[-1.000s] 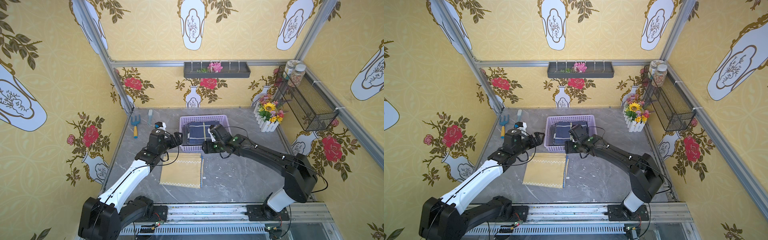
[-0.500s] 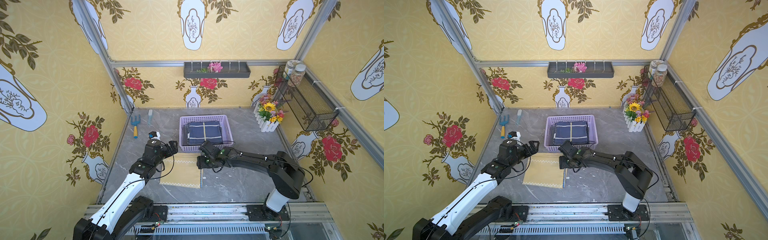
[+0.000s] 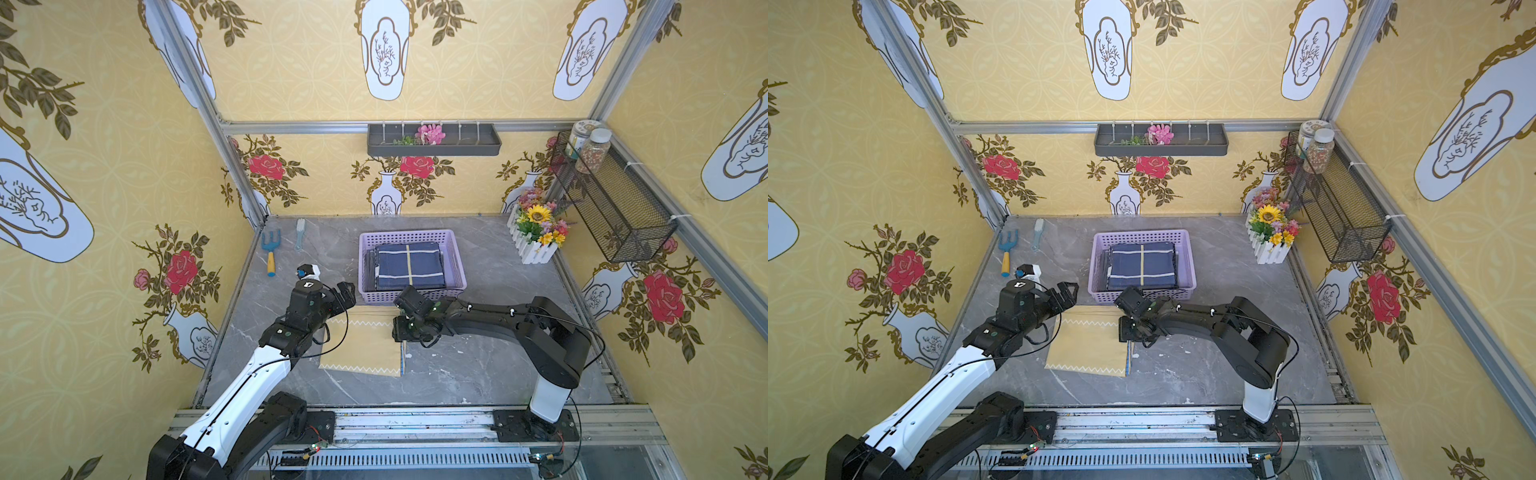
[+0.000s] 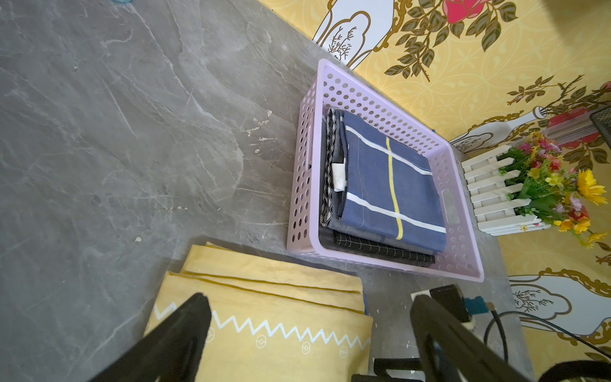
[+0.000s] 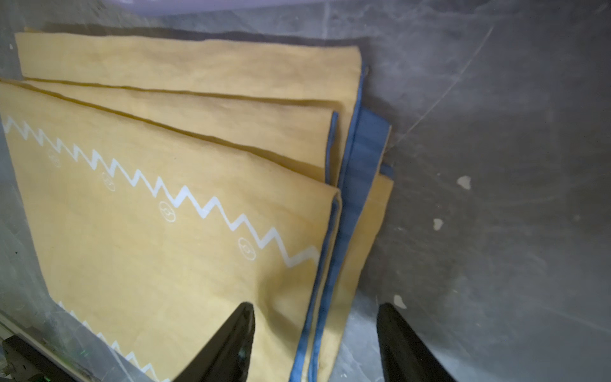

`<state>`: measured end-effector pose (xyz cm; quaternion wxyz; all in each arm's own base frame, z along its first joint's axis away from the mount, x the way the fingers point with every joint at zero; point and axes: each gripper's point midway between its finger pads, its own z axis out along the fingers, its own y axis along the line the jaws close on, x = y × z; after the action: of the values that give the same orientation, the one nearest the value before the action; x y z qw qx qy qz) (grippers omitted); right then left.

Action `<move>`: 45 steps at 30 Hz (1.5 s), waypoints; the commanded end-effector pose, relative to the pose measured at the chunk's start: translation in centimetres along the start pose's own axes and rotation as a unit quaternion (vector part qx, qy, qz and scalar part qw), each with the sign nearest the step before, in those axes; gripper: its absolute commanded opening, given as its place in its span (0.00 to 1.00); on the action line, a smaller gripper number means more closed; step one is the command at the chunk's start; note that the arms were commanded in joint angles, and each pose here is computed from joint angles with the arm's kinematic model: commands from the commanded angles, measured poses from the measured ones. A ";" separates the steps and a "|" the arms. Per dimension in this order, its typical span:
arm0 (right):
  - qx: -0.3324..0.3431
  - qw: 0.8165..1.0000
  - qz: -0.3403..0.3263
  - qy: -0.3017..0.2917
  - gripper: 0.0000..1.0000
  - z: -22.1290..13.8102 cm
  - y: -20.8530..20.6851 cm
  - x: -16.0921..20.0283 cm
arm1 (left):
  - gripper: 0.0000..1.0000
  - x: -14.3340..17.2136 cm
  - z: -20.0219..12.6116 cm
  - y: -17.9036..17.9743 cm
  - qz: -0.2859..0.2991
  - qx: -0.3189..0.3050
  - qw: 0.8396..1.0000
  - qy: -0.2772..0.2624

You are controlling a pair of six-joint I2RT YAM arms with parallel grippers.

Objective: Put the folded pillowcase in the basket
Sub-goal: Pick up the pillowcase from the center of the board.

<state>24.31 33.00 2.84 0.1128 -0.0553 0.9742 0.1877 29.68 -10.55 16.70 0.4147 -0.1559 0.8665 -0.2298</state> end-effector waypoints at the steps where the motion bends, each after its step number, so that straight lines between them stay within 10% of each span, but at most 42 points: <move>1: -0.010 1.000 0.002 -0.003 0.62 0.3 0.6 -0.3 | 1.00 0.1 0.0 0.2 0.000 -0.003 1.000 0.000; 24: -0.007 1.000 0.002 0.001 0.11 0.9 -0.1 0.2 | 1.00 0.3 -0.3 0.1 -0.009 0.005 1.000 0.002; 45: 0.004 0.999 -0.034 0.019 0.07 -3.2 -7.8 1.9 | 0.92 7.3 1.9 0.2 -0.022 0.021 0.991 0.130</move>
<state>23.64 25.37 2.66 0.1076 -0.0672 0.9741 0.1871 27.46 -13.35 11.85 0.3192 -0.1391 0.8994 -0.2642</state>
